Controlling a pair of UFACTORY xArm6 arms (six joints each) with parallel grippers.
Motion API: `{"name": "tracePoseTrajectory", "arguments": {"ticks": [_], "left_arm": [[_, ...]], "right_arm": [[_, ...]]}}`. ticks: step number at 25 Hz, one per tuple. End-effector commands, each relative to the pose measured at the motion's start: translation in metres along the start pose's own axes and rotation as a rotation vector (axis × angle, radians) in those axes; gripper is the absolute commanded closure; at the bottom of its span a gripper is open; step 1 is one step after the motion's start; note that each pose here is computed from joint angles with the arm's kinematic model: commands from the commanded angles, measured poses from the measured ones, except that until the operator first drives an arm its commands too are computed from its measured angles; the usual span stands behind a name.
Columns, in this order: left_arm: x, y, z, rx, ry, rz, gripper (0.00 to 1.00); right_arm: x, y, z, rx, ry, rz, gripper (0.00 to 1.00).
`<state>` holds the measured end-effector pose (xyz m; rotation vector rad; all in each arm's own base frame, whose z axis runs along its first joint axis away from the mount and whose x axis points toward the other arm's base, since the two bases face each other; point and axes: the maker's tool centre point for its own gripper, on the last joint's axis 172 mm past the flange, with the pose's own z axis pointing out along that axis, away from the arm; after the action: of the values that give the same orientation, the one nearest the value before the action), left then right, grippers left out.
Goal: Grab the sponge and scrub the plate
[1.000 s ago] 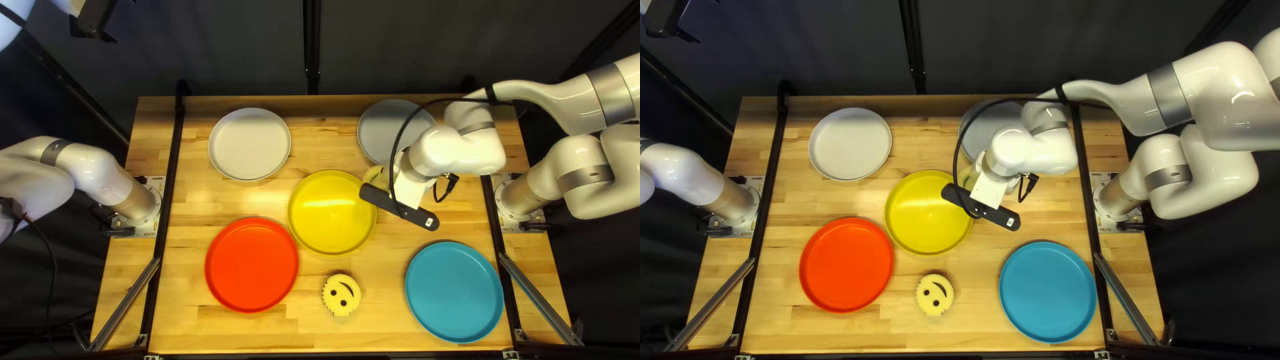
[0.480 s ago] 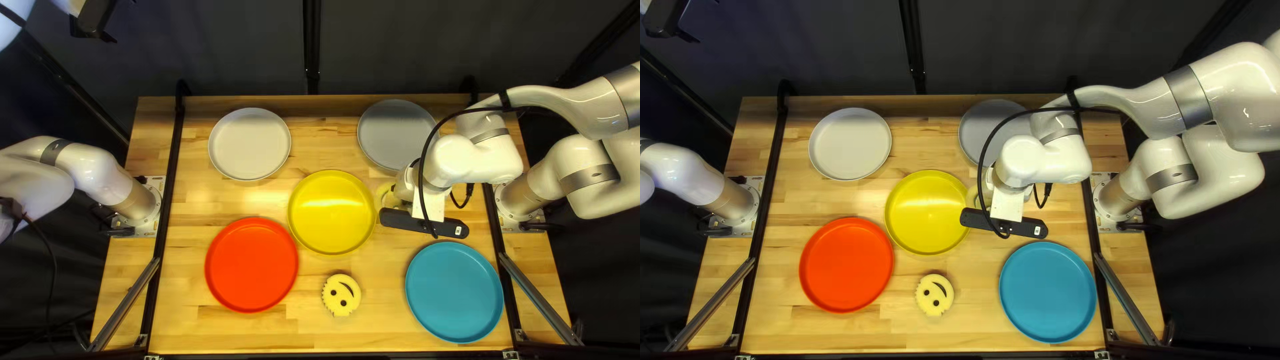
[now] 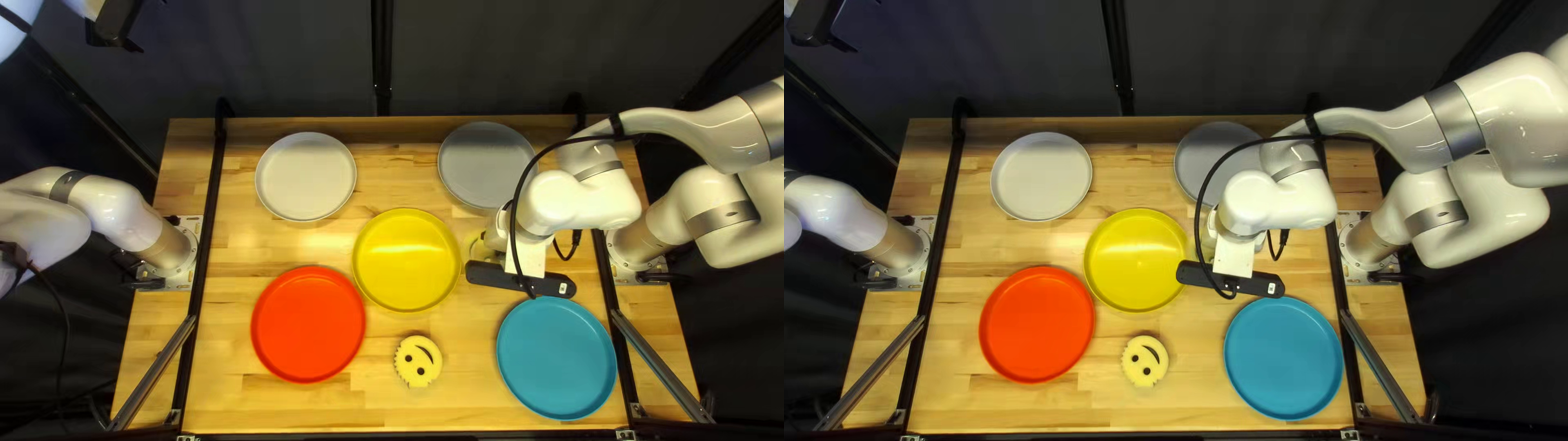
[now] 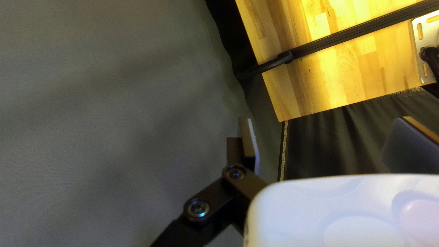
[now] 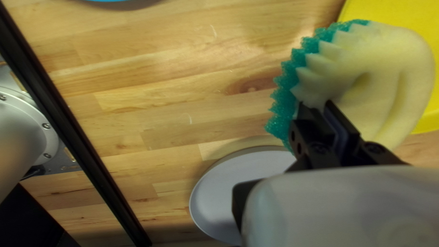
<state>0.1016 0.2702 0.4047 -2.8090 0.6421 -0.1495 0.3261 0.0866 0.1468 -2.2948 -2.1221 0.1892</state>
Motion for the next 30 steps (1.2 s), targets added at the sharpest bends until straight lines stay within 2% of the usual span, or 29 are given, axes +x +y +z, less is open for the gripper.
{"name": "tracePoseTrajectory", "arguments": {"ticks": [1, 5, 10, 20, 21, 25, 30], "left_arm": [[0.000, 0.000, 0.000, 0.000, 0.000, 0.000, 0.00], [0.000, 0.000, 0.000, 0.000, 0.000, 0.000, 0.00], [0.000, 0.000, 0.000, 0.000, 0.000, 0.000, 0.00], [0.000, 0.000, 0.000, 0.000, 0.000, 0.000, 0.00], [0.000, 0.000, 0.000, 0.000, 0.000, 0.000, 0.00], [0.000, 0.000, 0.000, 0.000, 0.000, 0.000, 0.00], [0.000, 0.000, 0.000, 0.000, 0.000, 0.000, 0.00]], "right_arm": [[0.028, -0.016, 0.007, 0.052, 0.003, -0.023, 1.00], [0.050, -0.037, 0.017, 0.084, 0.007, -0.008, 1.00], [0.064, -0.053, 0.032, 0.093, 0.018, 0.014, 1.00], [0.065, -0.055, 0.028, 0.092, 0.018, 0.019, 1.00], [0.064, -0.055, 0.029, 0.090, 0.007, 0.017, 1.00], [0.065, -0.059, 0.034, 0.103, -0.011, 0.084, 1.00], [0.073, -0.074, 0.031, 0.108, -0.003, 0.173, 1.00]]}}
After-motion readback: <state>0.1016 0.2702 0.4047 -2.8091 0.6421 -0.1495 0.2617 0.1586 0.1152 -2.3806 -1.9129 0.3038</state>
